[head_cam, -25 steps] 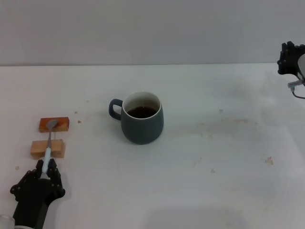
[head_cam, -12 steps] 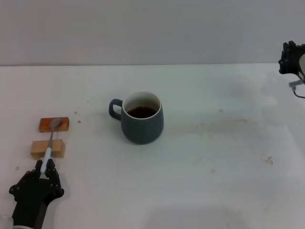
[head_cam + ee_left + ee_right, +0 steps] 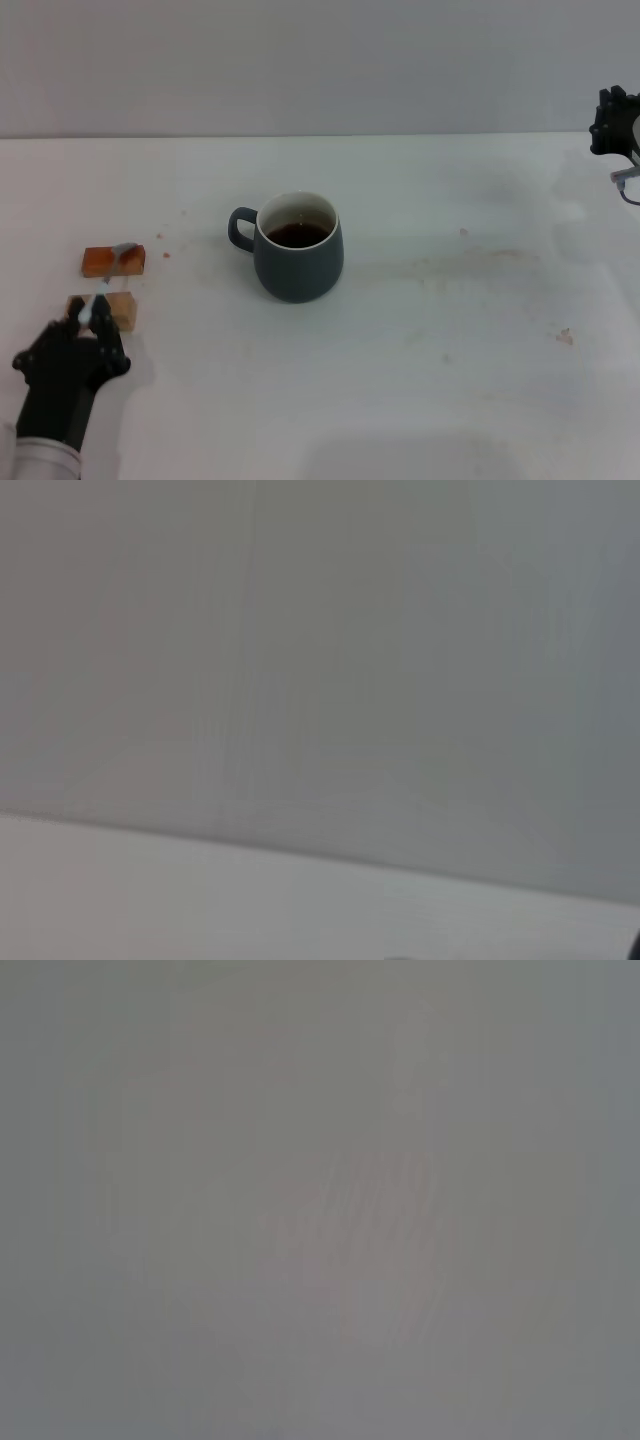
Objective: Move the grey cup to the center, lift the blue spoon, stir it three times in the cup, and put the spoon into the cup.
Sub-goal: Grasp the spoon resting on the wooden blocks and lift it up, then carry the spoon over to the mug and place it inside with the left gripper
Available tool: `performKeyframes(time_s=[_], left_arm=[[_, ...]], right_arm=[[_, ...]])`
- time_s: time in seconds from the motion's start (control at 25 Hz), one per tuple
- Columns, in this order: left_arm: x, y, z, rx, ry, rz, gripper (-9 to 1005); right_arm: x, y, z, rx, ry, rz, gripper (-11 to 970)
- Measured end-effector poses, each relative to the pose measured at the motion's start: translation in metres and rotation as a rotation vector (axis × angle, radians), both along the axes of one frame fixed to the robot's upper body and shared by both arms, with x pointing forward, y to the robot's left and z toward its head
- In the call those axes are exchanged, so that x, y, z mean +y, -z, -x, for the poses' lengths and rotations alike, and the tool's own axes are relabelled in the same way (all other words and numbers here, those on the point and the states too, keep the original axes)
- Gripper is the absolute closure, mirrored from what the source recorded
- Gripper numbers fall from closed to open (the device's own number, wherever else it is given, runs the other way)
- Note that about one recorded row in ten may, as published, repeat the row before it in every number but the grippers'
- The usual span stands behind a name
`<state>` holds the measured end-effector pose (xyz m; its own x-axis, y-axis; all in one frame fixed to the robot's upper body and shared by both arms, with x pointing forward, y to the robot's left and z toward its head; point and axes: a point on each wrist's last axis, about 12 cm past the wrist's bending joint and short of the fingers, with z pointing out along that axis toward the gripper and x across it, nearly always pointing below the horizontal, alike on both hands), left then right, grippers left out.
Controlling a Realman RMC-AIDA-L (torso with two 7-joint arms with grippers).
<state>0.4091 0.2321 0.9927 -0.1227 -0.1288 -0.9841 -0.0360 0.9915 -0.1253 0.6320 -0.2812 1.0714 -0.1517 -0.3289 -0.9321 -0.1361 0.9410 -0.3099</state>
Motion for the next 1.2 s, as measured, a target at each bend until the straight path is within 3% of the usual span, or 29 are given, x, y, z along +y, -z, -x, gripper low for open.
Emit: performKeyframes(time_s=[0.28,0.76,0.8,0.92,1.08,1.16,1.2], left_arm=[[0.011,-0.026,-0.017,-0.066,0.002,-0.028,815],[0.020,-0.057,-0.029,-0.115,0.039,-0.017,815],[0.025,-0.072,-0.034,-0.115,0.058,-0.005,815],[0.027,-0.078,-0.036,-0.114,0.066,0.000,815],[0.035,-0.111,-0.047,-0.100,0.110,-0.010,815],[0.035,-0.111,-0.047,-0.100,0.110,-0.010,815],[0.033,-0.126,-0.053,-0.101,0.122,-0.026,815]], right_arm=[[-0.004,-0.001,-0.001,-0.003,0.023,-0.014,892],[-0.006,0.000,0.000,-0.004,0.046,-0.033,892],[-0.006,0.000,0.000,-0.003,0.051,-0.039,892],[-0.006,0.002,0.001,0.001,0.055,-0.043,892],[-0.007,0.004,0.003,0.008,0.067,-0.051,893],[-0.007,0.004,0.003,0.009,0.068,-0.052,893],[-0.008,0.005,0.003,0.010,0.073,-0.056,893]])
